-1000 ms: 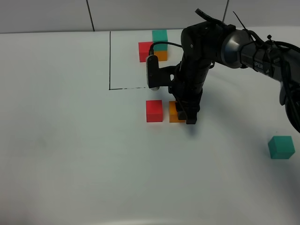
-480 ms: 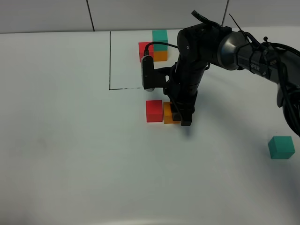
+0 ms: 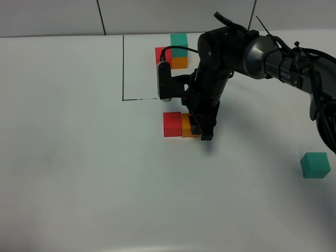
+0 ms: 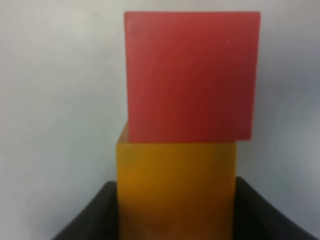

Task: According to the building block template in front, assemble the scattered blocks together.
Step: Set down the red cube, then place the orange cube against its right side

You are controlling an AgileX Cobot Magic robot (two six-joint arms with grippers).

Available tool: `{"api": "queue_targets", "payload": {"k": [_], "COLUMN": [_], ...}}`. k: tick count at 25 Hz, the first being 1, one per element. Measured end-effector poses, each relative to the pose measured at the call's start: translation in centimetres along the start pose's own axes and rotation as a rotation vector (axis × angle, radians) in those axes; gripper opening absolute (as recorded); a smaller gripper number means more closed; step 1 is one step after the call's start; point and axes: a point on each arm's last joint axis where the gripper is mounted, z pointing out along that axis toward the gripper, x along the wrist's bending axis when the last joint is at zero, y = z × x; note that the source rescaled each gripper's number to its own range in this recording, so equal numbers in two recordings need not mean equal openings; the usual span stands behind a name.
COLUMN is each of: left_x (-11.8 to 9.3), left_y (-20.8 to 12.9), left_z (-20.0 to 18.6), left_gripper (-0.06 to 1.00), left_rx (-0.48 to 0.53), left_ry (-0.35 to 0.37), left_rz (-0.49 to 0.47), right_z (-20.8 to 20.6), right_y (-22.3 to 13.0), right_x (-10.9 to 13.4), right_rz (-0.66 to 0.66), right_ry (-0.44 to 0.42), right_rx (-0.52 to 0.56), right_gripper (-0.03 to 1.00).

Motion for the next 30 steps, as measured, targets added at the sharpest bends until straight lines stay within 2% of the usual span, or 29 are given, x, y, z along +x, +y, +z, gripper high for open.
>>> {"api": "queue_targets", "payload": {"k": [26, 28, 30], "left_x": [0.0, 0.0, 0.0], "left_y": [0.0, 0.0, 0.0], "left_z": [0.0, 0.0, 0.0], "left_gripper": [0.66, 0.66, 0.66], "left_rx": [0.0, 0.0, 0.0], "left_ry": [0.0, 0.0, 0.0], "left_rz": [0.0, 0.0, 0.0], "right_z": [0.7, 0.7, 1.5], "right_y": [-0.1, 0.0, -0.2], "right_x": [-0.2, -0.3, -0.3], "right_rz": [-0.005, 0.004, 0.011], "right_ry": [-0.005, -0.009, -0.008], "right_rx": [0.007, 0.006, 0.016], "right_gripper": [0.0, 0.03, 0.16]}}
